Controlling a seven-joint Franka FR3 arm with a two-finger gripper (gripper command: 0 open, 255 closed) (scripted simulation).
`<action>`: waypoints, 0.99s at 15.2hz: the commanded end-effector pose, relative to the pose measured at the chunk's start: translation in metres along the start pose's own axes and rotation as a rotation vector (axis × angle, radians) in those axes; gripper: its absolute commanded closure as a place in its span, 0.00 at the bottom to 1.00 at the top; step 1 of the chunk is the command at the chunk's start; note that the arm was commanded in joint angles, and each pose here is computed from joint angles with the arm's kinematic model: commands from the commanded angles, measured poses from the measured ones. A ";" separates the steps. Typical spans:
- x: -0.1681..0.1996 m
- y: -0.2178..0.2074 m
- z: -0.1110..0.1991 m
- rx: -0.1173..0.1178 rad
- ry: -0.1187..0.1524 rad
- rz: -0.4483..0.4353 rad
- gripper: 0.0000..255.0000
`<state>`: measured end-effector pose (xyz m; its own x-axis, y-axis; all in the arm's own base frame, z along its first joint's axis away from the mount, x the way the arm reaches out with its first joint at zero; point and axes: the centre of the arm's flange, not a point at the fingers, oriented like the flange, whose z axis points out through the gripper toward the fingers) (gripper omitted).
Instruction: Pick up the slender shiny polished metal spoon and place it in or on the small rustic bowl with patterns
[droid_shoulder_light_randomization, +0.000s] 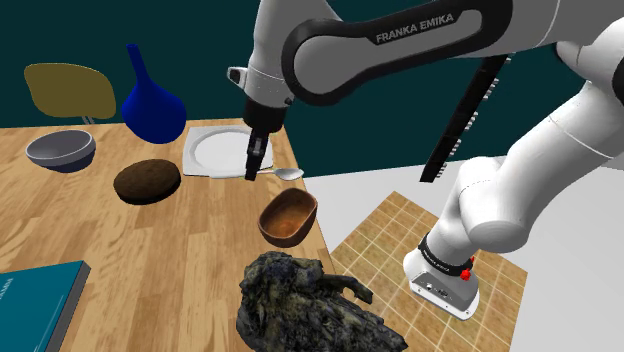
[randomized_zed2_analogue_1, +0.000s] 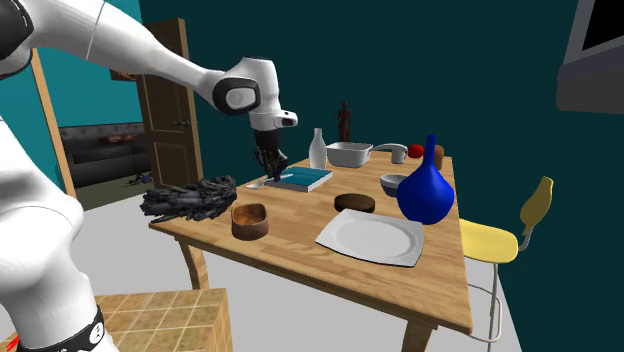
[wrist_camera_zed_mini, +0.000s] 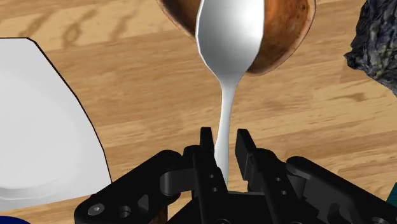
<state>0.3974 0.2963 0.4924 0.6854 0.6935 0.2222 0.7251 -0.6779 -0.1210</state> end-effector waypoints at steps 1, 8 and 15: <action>-0.023 -0.010 -0.006 0.000 0.000 0.000 1.00; -0.071 -0.029 -0.002 0.000 0.000 0.000 1.00; -0.079 -0.025 0.034 0.000 0.000 0.000 1.00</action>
<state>0.3277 0.2647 0.4524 0.6854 0.6935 0.2219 0.7251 -0.6779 -0.1212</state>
